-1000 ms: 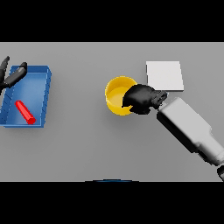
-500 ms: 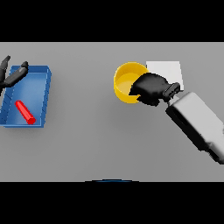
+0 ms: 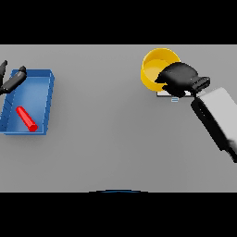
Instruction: Pick up the red beaker and tilt it to pour out 1 green nut into yellow bowl. Pick up the yellow bowl and place it on the metallic measuring scale.
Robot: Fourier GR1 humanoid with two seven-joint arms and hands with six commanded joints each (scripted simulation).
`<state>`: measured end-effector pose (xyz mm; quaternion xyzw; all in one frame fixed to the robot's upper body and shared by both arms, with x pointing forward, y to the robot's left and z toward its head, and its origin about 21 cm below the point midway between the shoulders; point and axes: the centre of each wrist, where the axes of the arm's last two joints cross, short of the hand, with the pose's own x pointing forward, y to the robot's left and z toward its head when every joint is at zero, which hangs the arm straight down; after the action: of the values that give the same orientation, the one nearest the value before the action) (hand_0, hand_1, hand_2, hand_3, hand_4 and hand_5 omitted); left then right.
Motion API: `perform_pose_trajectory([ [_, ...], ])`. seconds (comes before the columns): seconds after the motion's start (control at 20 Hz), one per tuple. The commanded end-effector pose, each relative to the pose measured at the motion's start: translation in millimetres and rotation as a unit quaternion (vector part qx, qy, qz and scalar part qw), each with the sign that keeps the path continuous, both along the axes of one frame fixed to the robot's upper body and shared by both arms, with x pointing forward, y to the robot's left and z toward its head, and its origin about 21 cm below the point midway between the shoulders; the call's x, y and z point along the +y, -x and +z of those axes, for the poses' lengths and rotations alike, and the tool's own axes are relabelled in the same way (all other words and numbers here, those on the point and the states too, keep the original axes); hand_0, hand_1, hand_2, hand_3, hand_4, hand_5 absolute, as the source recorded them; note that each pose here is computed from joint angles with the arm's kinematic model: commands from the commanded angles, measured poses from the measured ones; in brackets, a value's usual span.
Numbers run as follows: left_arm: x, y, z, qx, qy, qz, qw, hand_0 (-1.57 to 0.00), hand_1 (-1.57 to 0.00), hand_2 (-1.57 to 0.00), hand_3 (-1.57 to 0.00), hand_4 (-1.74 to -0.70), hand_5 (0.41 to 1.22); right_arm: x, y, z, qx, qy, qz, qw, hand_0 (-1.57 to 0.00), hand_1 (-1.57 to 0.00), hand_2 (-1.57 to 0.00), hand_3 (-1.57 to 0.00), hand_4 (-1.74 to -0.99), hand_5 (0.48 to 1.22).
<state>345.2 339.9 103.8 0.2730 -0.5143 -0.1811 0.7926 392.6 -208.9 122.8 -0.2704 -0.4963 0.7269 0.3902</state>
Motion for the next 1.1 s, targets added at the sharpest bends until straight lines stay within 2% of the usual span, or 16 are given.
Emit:
perform_pose_trajectory([
  [0.0,0.3,-1.0,3.1,-0.003,0.001,-0.001,1.000,0.00,0.00,0.00,0.00,-0.74,0.730,-2.4,-4.5,-1.7,-0.007,-0.001,-0.006,1.000,-1.57,-1.57,-1.54,-1.14,-1.741,1.221],
  [0.3,-1.4,-1.2,1.6,0.003,-0.009,-0.003,1.000,0.00,0.00,0.00,0.00,-0.72,0.725,-29.3,-24.9,-20.8,-0.007,-0.002,-0.064,0.998,-1.57,-1.57,-1.50,-1.17,-1.741,1.221],
  [0.45,2.5,-0.2,5.6,0.001,-0.007,0.000,1.000,0.00,0.00,0.00,0.00,-0.72,0.714,-43.9,-31.5,-29.3,0.002,-0.002,-0.089,0.996,-1.57,-1.57,-1.46,-1.27,-1.741,1.221],
  [0.65,1.4,-4.8,0.7,0.010,-0.009,0.005,1.000,0.00,0.00,0.00,0.00,-0.72,0.710,-45.0,-36.2,-41.1,0.020,-0.015,-0.098,0.995,-1.57,-1.57,-1.42,-1.35,-1.741,1.221],
  [0.75,0.1,-0.9,2.0,0.004,-0.006,0.002,1.000,0.00,0.00,0.00,0.00,-0.73,0.714,-47.0,-37.4,-47.2,0.033,-0.018,-0.111,0.993,-1.55,-1.57,-1.39,-1.41,-1.741,1.221],
  [0.9,-0.7,-0.6,0.5,0.006,-0.007,-0.004,1.000,0.00,0.00,0.00,0.00,-0.73,0.712,-52.0,-37.5,-47.7,0.046,-0.023,-0.117,0.992,-1.42,-1.57,-1.36,-1.49,-1.741,1.221],
  [1.0,-0.9,-0.3,2.4,0.008,-0.006,-0.002,1.000,0.00,0.00,0.00,0.00,-0.73,0.715,-51.1,-38.1,-47.9,0.052,-0.020,-0.116,0.992,-1.40,-1.57,-1.39,-1.36,-1.741,1.221],
  [1.05,-0.7,-0.8,1.4,0.009,-0.005,0.001,1.000,0.00,0.00,0.00,0.00,-0.73,0.717,-48.4,-37.9,-49.7,0.053,-0.027,-0.120,0.991,-1.33,-1.46,-1.42,-1.20,-1.741,1.221],
])
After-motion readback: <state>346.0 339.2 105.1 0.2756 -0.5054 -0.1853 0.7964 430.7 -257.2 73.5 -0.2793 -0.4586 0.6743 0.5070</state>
